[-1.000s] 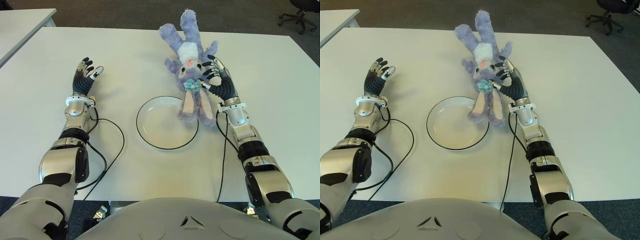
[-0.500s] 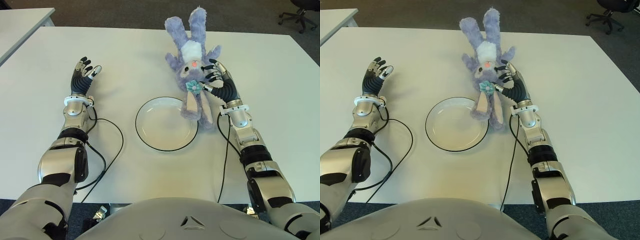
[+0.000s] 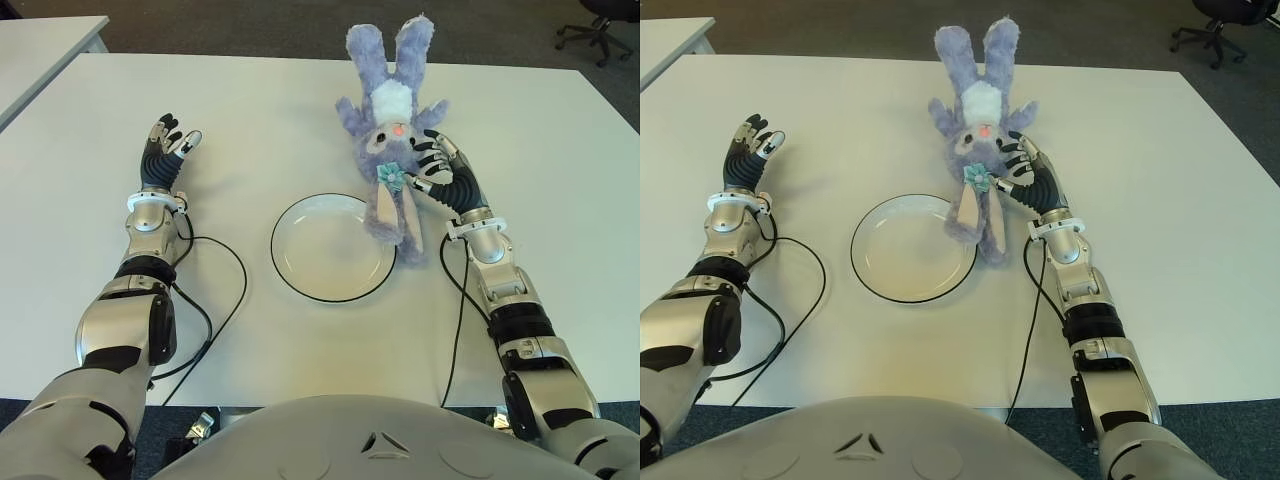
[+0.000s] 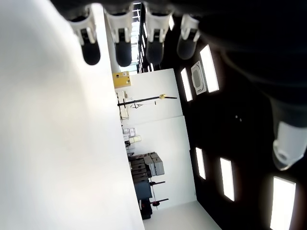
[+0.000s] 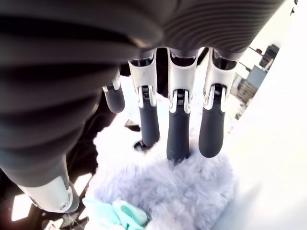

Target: Put the doll into the plate.

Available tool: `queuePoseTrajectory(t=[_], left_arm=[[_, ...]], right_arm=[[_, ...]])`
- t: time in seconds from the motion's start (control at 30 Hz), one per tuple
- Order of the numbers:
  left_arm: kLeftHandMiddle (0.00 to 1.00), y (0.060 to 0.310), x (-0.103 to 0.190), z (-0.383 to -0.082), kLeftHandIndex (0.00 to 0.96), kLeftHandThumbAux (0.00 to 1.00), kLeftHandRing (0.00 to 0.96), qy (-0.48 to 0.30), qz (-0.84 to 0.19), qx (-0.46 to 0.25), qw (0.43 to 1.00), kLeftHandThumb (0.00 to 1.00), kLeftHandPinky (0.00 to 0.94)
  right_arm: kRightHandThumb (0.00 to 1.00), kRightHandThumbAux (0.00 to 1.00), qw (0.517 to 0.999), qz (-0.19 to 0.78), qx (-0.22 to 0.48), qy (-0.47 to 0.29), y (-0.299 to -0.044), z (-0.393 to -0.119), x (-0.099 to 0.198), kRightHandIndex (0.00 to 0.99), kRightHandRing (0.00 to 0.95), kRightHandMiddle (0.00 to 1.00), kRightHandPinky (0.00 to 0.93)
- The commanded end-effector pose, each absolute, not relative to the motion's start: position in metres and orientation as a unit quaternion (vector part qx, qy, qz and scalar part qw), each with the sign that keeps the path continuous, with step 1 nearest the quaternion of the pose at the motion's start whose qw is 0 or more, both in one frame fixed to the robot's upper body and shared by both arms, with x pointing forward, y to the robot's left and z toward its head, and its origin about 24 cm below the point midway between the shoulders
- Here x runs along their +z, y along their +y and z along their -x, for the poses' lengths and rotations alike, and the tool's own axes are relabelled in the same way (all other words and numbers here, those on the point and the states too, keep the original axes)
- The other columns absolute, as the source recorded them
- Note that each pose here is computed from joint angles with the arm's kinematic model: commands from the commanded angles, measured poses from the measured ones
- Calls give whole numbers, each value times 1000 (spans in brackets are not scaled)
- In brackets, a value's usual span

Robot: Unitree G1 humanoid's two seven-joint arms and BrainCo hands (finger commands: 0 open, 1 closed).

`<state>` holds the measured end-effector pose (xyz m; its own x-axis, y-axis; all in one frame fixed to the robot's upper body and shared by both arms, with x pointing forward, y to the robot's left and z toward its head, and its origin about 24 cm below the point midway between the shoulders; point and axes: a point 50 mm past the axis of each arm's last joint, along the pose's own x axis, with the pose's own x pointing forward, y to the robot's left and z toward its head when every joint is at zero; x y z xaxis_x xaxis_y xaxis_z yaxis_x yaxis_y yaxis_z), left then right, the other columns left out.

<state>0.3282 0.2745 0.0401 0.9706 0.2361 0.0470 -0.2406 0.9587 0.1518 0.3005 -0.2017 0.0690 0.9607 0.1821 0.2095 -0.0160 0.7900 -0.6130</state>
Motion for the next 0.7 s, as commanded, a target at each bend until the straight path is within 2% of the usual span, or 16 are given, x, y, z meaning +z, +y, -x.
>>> queuePoseTrajectory(t=[0.03,0.13,0.37,0.7], left_arm=[[86,285,0,-299,0,524,90,68,-54,112,990,0,95],[88,285,0,-299,0,526,93,67,-57,112,990,0,100],[97,285,0,-299,0,529,101,68,-58,114,989,0,105],[87,285,1,-299,0,521,93,68,-60,116,989,0,95]], right_arm=[[297,626,908,240,98,328,-210,-113,-115,94,358,269,414],[250,614,908,246,102,324,-211,-113,-114,97,354,267,417],[247,610,908,243,103,325,-212,-113,-113,100,335,261,394],[211,592,906,250,101,326,-213,-114,-113,100,317,264,316]])
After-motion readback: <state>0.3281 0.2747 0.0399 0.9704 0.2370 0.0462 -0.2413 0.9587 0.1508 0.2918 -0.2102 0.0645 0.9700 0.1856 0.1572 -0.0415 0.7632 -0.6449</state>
